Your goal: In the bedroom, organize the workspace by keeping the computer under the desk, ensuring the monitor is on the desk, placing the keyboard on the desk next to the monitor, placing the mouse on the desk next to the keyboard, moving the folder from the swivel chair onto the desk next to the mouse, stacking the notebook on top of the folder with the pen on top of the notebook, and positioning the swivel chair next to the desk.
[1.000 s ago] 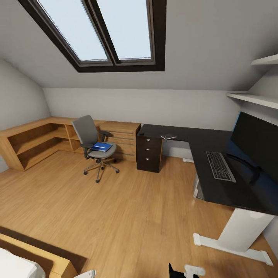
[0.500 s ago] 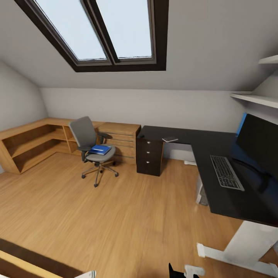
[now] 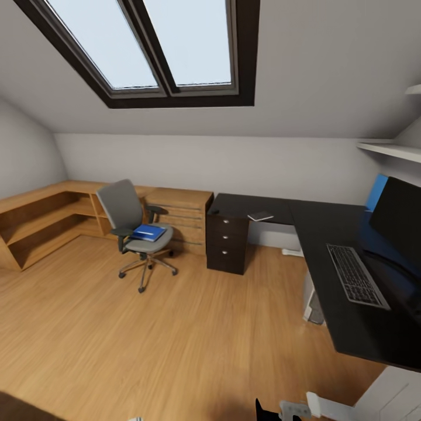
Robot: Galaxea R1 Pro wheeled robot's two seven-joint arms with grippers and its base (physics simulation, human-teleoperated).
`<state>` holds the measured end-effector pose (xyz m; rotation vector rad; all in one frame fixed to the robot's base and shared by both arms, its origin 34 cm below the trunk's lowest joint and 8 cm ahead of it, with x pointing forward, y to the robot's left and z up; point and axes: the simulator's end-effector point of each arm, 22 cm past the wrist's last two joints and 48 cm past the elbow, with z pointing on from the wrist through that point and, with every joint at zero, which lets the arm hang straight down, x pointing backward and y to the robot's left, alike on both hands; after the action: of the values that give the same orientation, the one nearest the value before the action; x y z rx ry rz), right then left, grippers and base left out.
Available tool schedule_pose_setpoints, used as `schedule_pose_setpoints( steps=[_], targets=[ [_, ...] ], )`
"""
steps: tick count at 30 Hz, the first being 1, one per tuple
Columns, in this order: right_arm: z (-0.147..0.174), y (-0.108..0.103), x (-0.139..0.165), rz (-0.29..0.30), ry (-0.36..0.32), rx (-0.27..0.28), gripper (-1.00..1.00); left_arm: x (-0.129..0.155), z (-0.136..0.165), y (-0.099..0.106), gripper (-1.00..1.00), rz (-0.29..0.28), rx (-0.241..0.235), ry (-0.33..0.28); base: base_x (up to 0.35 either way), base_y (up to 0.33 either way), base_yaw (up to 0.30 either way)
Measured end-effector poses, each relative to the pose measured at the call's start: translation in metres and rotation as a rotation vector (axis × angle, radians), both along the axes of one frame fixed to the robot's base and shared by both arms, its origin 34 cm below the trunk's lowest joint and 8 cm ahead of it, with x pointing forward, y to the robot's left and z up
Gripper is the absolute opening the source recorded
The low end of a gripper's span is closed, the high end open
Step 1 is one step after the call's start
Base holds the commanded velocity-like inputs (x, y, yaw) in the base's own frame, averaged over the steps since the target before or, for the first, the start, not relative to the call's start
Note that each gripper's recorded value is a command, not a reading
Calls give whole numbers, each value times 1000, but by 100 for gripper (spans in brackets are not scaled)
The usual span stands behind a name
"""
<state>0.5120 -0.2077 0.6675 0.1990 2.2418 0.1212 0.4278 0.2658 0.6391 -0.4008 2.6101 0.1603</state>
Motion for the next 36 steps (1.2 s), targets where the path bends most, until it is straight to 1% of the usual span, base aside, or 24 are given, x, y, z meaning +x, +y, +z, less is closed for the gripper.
schedule_pose_setpoints(
  steps=[36],
  targets=[
    [0,-1,0,-1,-1,-1,100,0,0,0,100,0,0,1,324,0,0]
  ],
)
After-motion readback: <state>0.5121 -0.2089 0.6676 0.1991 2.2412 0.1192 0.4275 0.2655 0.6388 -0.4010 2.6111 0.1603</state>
